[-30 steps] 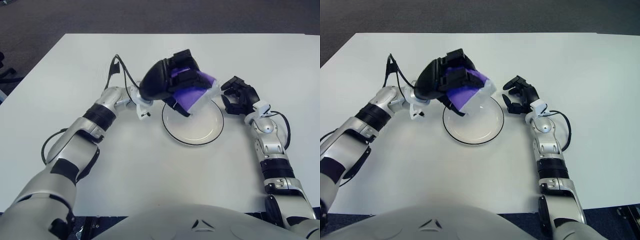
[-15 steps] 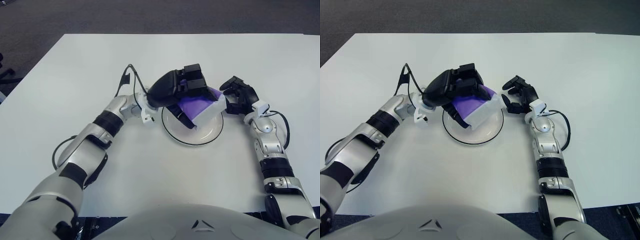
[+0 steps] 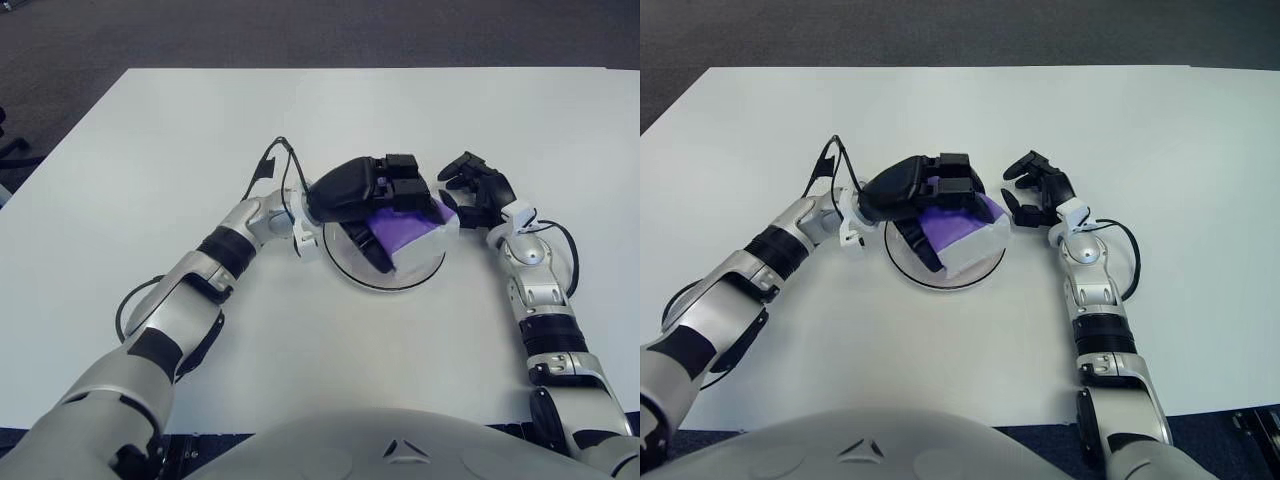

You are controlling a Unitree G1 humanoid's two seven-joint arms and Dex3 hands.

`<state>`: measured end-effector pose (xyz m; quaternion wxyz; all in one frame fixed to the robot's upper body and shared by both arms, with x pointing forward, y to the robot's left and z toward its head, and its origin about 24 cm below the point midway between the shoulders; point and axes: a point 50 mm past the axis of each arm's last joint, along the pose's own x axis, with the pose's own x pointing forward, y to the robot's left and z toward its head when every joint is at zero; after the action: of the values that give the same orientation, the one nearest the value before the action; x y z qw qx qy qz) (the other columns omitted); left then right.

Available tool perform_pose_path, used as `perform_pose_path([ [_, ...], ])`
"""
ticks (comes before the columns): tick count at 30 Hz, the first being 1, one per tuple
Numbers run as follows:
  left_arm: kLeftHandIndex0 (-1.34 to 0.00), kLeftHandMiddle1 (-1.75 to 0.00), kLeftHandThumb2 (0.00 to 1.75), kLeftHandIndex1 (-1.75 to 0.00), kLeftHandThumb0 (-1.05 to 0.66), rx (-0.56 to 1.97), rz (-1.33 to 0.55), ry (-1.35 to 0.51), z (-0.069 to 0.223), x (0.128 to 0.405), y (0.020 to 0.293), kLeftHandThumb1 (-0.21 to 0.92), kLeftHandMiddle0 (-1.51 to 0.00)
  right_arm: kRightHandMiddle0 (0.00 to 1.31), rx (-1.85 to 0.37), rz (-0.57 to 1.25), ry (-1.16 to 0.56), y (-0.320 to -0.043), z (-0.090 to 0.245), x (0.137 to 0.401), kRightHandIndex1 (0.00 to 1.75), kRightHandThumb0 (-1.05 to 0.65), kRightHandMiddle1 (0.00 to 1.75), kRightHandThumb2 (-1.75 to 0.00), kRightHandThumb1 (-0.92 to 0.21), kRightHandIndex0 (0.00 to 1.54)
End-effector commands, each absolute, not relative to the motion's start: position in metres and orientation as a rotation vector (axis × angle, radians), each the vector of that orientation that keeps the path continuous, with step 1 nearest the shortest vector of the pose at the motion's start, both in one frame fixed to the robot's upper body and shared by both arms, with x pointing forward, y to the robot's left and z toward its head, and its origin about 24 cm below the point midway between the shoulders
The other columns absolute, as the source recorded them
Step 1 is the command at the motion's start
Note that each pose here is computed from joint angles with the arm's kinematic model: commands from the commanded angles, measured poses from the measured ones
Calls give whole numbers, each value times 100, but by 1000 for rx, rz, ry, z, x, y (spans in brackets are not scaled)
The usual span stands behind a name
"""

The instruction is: Put the tissue paper into the plate.

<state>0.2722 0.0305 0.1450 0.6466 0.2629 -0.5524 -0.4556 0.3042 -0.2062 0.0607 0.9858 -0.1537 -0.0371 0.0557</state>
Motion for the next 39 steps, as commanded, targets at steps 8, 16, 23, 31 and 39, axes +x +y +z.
perform_pose_path([
  [8, -21, 0, 64, -1, -89, 638, -1135, -1211, 151, 272, 32, 92, -22, 48, -328, 129, 171, -209, -2, 280, 168, -2, 136, -92, -53, 55],
  [16, -21, 0, 73, -1, -95, 660, -1144, -1196, 151, 273, 33, 92, -17, 49, -327, 130, 170, -208, -2, 281, 168, -2, 136, -92, -53, 55],
  [23, -20, 0, 78, -1, -99, 710, -1138, -1174, 151, 275, 36, 92, -14, 49, -327, 130, 169, -208, -2, 281, 168, -1, 136, -92, -53, 55],
  [31, -18, 0, 81, 0, -102, 778, -1111, -1128, 153, 281, 46, 92, -11, 49, -328, 130, 169, -208, -2, 281, 168, -2, 136, -92, -52, 55],
  [39, -17, 0, 84, 0, -104, 826, -1069, -1084, 158, 288, 57, 92, -10, 50, -299, 136, 191, -198, 34, 279, 144, -1, 133, -53, -73, 56],
])
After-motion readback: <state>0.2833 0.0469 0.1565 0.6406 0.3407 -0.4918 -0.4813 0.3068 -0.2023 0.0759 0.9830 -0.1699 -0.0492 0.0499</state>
